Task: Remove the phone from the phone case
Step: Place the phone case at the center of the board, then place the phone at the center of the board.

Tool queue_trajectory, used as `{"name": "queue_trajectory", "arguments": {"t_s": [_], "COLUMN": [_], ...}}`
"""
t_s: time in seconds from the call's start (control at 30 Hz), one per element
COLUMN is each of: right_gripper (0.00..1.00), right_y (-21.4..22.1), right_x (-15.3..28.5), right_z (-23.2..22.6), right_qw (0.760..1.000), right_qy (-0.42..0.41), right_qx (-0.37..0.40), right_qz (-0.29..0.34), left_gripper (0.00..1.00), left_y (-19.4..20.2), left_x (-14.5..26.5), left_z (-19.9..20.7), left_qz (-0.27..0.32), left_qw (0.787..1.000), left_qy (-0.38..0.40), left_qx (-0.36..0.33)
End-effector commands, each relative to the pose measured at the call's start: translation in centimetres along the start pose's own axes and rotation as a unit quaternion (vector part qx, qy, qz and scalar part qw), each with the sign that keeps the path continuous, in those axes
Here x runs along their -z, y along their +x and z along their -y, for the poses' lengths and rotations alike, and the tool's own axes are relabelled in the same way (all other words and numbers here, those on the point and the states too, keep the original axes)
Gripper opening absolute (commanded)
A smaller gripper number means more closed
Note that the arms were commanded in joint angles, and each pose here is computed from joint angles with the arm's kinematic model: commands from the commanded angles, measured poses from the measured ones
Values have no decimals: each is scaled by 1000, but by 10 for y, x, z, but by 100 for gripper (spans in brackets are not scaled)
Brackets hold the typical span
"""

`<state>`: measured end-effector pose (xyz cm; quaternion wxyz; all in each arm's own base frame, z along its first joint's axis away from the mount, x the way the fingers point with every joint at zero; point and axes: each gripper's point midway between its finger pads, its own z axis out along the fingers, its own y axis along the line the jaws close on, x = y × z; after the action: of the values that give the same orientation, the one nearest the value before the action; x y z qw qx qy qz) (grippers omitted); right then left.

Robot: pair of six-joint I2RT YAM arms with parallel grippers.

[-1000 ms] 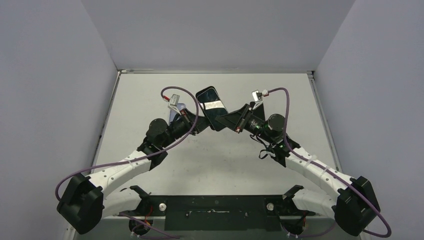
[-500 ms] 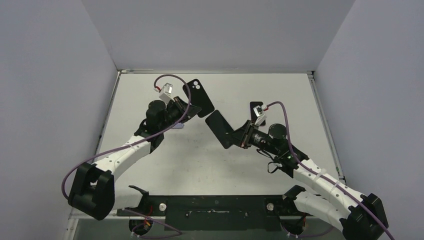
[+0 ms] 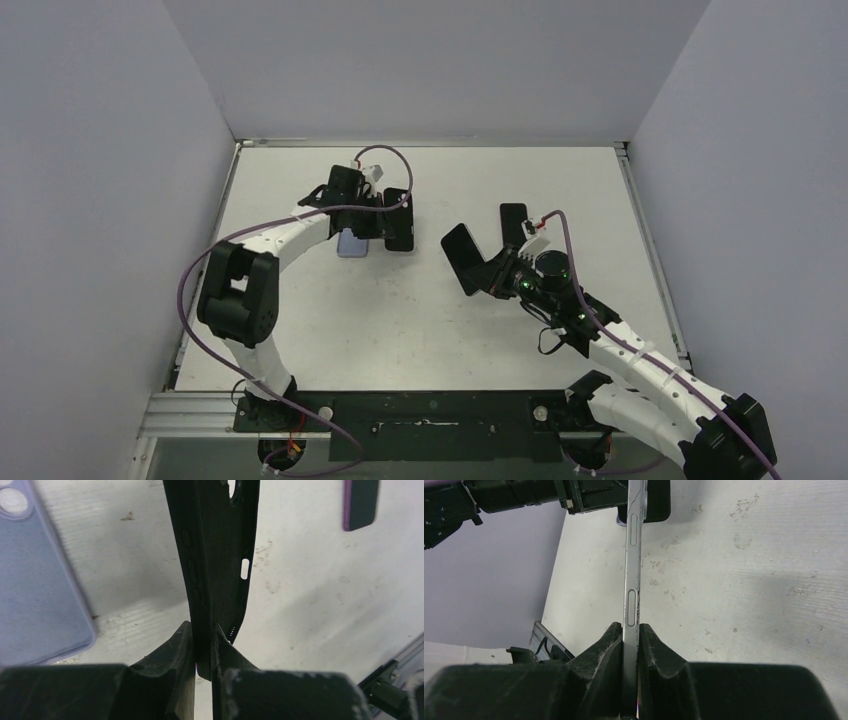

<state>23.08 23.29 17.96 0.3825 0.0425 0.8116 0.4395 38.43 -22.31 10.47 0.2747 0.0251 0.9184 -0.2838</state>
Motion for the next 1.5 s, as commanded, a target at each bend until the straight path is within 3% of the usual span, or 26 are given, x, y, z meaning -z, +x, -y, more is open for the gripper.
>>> {"name": "queue_trajectory", "arguments": {"t_s": [0.0,0.23,0.5,0.67,0.9,0.97,1.07,1.23,1.47], "right_gripper": [0,0,0,0,0,0,0,0,0], "right_y": [-25,-20,-17,-21,-29,-35,-46,-66,-98], "right_x": [2,2,-4,-9,-25,-32,-44,-63,-92], "right_z": [-7,4,12,13,17,19,28,59,89], "right_qw": [998,998,998,997,997,996,994,985,979], "right_qy": [-4,15,26,32,44,50,69,101,105], "right_qx": [28,34,45,54,47,37,14,-51,-78], "right_qz": [51,46,36,36,50,60,85,127,157], "left_gripper": [0,1,31,43,57,71,82,85,88], "left_y": [4,15,0,-9,-27,-27,-26,-8,28], "left_x": [-6,-25,-30,-21,14,29,56,103,157], "left_z": [-30,-57,-70,-74,-50,-39,-26,-18,-33], "left_qz": [-55,-100,-90,-79,-40,-25,6,51,133], "left_qw": [996,993,993,993,996,997,998,995,984], "left_qy": [-47,-59,-72,-86,-77,-67,-60,-70,-110], "left_qx": [-44,-18,-18,-20,-21,-24,-35,-49,-53]}}
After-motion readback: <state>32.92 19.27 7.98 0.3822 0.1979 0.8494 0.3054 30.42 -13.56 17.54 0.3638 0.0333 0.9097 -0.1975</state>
